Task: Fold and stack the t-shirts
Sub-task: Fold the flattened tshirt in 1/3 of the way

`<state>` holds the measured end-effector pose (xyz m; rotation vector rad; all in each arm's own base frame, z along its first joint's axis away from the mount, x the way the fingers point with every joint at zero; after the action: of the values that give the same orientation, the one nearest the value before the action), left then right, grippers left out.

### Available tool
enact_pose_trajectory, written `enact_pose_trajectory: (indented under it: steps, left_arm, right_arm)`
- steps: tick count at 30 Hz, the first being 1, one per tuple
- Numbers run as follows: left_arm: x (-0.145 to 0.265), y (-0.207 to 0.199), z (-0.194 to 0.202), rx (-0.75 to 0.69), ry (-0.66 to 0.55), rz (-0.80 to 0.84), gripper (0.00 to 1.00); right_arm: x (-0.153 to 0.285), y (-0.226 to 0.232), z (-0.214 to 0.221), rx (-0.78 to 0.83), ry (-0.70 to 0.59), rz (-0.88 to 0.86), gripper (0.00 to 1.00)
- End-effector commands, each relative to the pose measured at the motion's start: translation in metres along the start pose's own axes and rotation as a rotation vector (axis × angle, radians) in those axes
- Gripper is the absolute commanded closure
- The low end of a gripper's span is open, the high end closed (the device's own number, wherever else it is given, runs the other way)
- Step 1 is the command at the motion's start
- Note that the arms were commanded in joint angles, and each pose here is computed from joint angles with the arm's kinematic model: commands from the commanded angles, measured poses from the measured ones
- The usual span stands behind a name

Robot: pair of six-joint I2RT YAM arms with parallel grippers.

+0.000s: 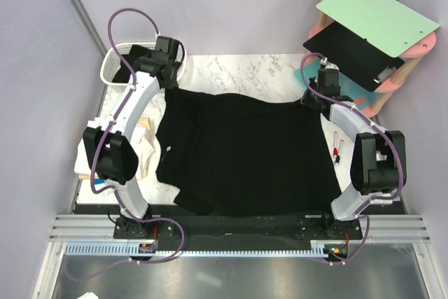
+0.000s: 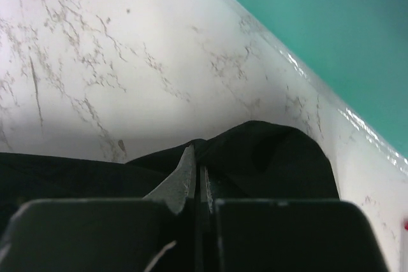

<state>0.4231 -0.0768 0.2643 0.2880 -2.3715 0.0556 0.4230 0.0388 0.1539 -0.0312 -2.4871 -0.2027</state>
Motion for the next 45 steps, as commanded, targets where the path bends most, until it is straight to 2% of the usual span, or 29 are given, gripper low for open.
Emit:
enact_pose_trajectory:
  steps: [1,20,32,33,34,35,36,37,38,39,40,41,45]
  left_arm:
    - [0.008,0.01,0.031,0.065,0.041,-0.01,0.98]
    - [0.036,0.028,0.13,0.128,0.203,0.014,0.98]
    - [0.041,0.039,0.196,0.109,0.431,-0.037,0.98]
    - [0.041,0.04,0.201,0.1,0.452,-0.041,0.83]
    - [0.041,0.04,0.203,0.096,0.468,-0.039,0.69]
    - [0.045,0.04,0.205,0.09,0.478,-0.038,0.53]
    - [0.047,0.039,0.204,0.088,0.468,-0.033,0.35]
    - [0.052,0.04,0.2,0.095,0.44,-0.03,0.33]
    - [0.054,0.038,0.196,0.099,0.419,-0.025,0.25]
    - [0.057,0.036,0.188,0.11,0.388,-0.013,0.22]
    - [0.06,0.034,0.181,0.109,0.359,0.001,0.22]
    - [0.06,0.029,0.17,0.119,0.321,0.023,0.21]
    - [0.047,0.015,0.153,0.077,0.273,0.066,0.25]
  right_arm:
    - [0.013,-0.006,0.014,-0.016,0.011,0.029,1.0]
    - [0.033,-0.025,0.079,-0.044,0.153,0.117,1.0]
    - [0.035,-0.037,0.126,-0.042,0.301,0.179,1.0]
    - [0.035,-0.037,0.128,-0.04,0.313,0.176,1.0]
    - [0.033,-0.037,0.132,-0.023,0.334,0.168,0.95]
    - [0.033,-0.035,0.132,-0.017,0.344,0.155,0.78]
    - [0.034,-0.036,0.132,-0.015,0.349,0.156,0.7]
    - [0.036,-0.035,0.13,-0.006,0.341,0.15,0.61]
    - [0.038,-0.036,0.128,-0.004,0.33,0.152,0.41]
    - [0.041,-0.036,0.125,-0.002,0.316,0.153,0.32]
    - [0.045,-0.035,0.118,-0.004,0.286,0.152,0.12]
    - [0.048,-0.036,0.113,-0.003,0.264,0.161,0.06]
    - [0.054,-0.035,0.099,-0.006,0.203,0.159,0.04]
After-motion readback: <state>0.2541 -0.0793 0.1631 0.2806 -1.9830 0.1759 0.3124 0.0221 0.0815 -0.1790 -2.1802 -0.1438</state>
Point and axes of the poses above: each gripper's point midway between its finger pads, its own x axis back along the fingers, its own y axis along the line the jaws close on, z = x × y, the point moved 5 cm from there along x, back along the fingers, and after that the axes turned 11 degrees about x, right-handed, at the moved point
